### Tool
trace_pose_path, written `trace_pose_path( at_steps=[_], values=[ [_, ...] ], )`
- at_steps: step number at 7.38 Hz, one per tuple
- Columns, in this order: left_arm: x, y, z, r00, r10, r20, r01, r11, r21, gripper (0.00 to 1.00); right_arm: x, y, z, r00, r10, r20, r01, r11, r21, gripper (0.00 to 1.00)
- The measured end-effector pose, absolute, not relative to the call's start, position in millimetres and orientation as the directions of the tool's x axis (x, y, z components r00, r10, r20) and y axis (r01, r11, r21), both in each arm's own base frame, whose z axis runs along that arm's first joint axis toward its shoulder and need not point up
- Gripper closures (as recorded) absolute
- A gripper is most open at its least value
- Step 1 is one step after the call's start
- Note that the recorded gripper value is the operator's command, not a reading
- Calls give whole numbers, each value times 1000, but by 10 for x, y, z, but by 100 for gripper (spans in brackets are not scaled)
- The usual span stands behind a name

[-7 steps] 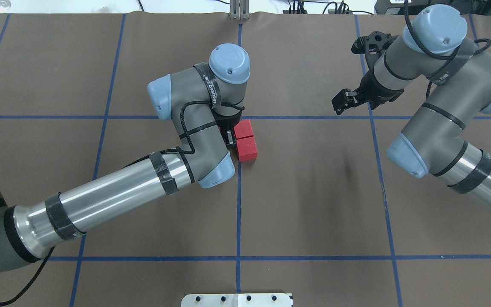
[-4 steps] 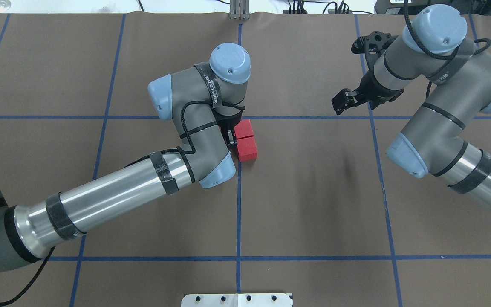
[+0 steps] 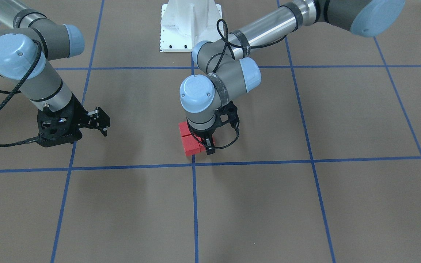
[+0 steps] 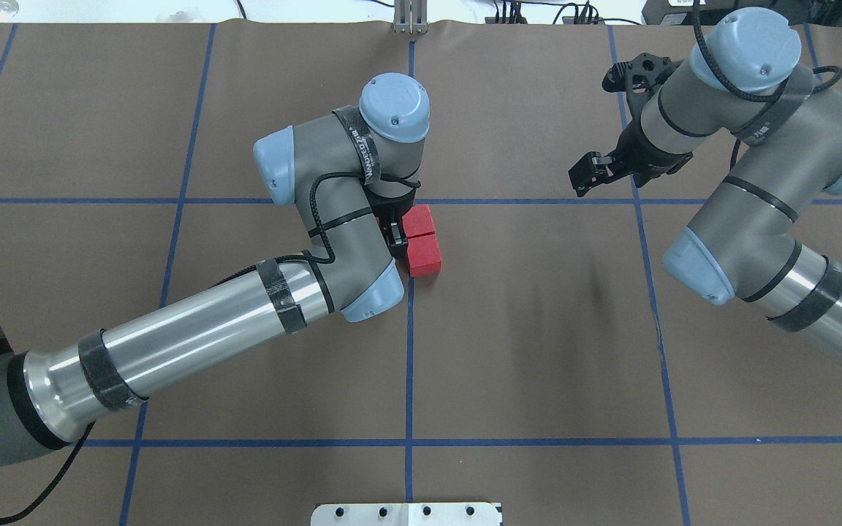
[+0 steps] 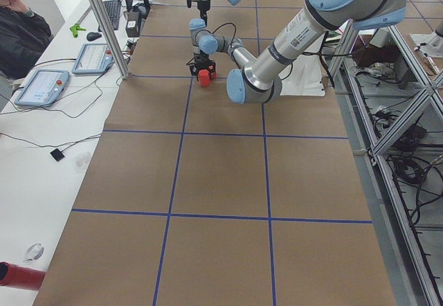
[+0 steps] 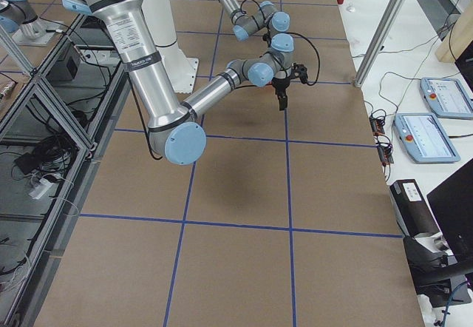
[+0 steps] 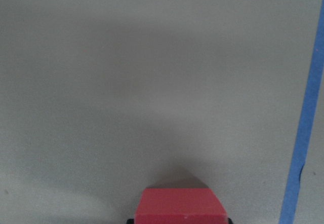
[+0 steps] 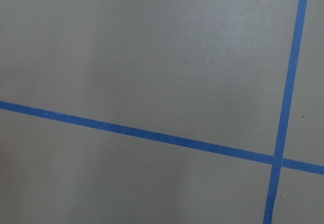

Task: Form red blocks into L shape at center

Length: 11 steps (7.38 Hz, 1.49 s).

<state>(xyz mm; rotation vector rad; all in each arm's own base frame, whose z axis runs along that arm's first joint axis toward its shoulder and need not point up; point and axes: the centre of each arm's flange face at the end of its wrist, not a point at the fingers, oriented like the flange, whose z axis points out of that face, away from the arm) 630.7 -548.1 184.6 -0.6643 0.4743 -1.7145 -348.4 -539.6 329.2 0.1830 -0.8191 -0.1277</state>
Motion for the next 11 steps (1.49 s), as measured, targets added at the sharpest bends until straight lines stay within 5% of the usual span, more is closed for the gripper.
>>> trace_pose_path(
  at_steps=[8,11],
  values=[
    [5991,-5381,2166,-134,-962,238,848,-235,-474,0,-3490,-5396,3307,681,-179,710,44,978,204,1],
    [5339,-5742,2513,65,-998,26,882,45,-469,0,-3214,-5521,3355,683,-143,717,10,982,186,1]
  ],
)
